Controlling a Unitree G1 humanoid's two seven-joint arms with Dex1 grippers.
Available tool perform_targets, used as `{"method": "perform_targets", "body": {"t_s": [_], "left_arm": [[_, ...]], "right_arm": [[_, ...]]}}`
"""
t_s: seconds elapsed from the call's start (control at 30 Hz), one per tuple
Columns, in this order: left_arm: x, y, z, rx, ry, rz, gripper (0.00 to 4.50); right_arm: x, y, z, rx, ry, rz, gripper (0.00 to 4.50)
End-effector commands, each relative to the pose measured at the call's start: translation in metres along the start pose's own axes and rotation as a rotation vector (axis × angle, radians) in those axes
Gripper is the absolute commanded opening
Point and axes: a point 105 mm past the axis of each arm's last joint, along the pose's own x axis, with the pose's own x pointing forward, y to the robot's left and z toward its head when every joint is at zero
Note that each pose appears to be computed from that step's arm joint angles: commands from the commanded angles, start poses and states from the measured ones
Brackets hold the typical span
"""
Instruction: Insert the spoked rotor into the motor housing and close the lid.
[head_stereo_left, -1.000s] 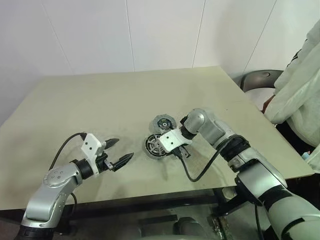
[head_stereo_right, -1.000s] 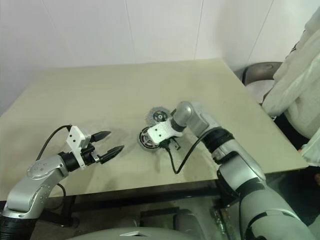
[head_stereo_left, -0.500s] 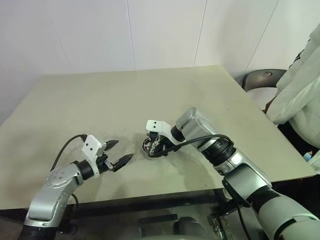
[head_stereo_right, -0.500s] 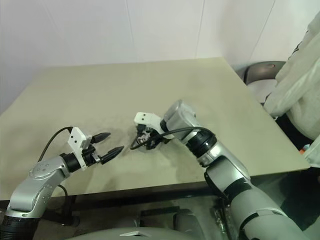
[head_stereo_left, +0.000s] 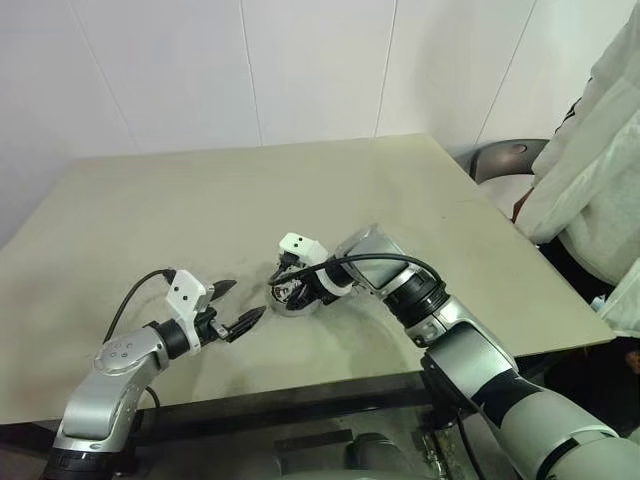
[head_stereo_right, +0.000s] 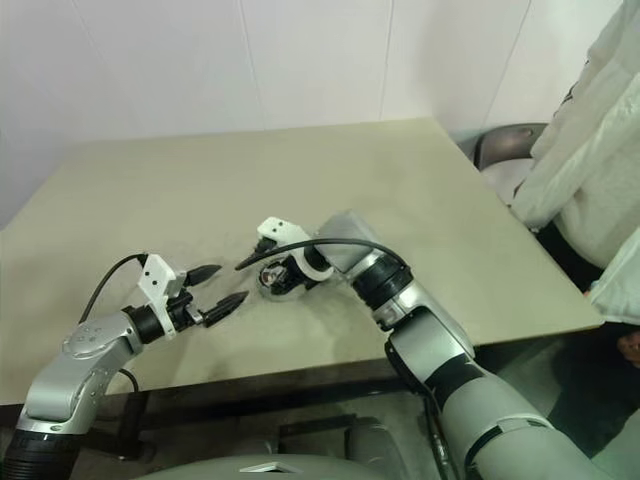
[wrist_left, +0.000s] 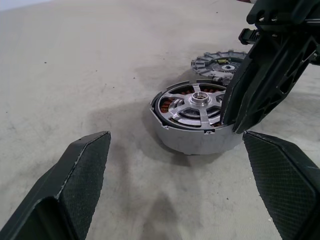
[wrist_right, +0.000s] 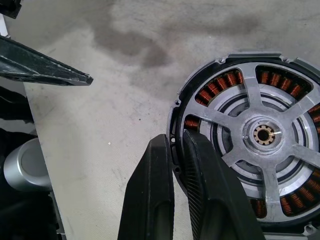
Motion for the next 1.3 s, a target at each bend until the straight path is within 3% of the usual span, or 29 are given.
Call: {"method": "perform_targets", "body": {"t_s": [0.03, 0.4, 0.67, 0.87, 0.97, 1.1, 1.3], "left_arm": [[0.002, -0.002, 0.01, 0.038, -0.026, -0.007, 4.5], [-0.003, 0.012, 0.012, 0.035, -0.014, 0.002, 4.5], [-0.008, 0.02, 0.013, 0.041, -0.008, 0.019, 4.5], [-0.014, 0.021, 0.012, 0.044, -0.005, 0.048, 4.5], [-0.017, 0.022, 0.012, 0.046, 0.0, 0.057, 4.5], [-0.02, 0.024, 0.012, 0.046, 0.006, 0.062, 4.5], [-0.019, 0.027, 0.014, 0.049, 0.006, 0.069, 4.5]], "right_arm": [[-0.01, -0.012, 0.001, -0.052, 0.01, -0.093, 0.79], [-0.039, 0.009, 0.021, -0.172, -0.037, -0.038, 4.47], [-0.104, -0.004, 0.043, -0.224, -0.256, -0.068, 4.49], [-0.155, -0.042, 0.013, -0.253, -0.497, -0.176, 4.49], [-0.167, -0.058, -0.021, -0.226, -0.526, -0.244, 4.49], [-0.172, -0.06, -0.058, -0.218, -0.539, -0.263, 4.49], [-0.164, -0.051, -0.076, -0.258, -0.561, -0.241, 4.49]]}}
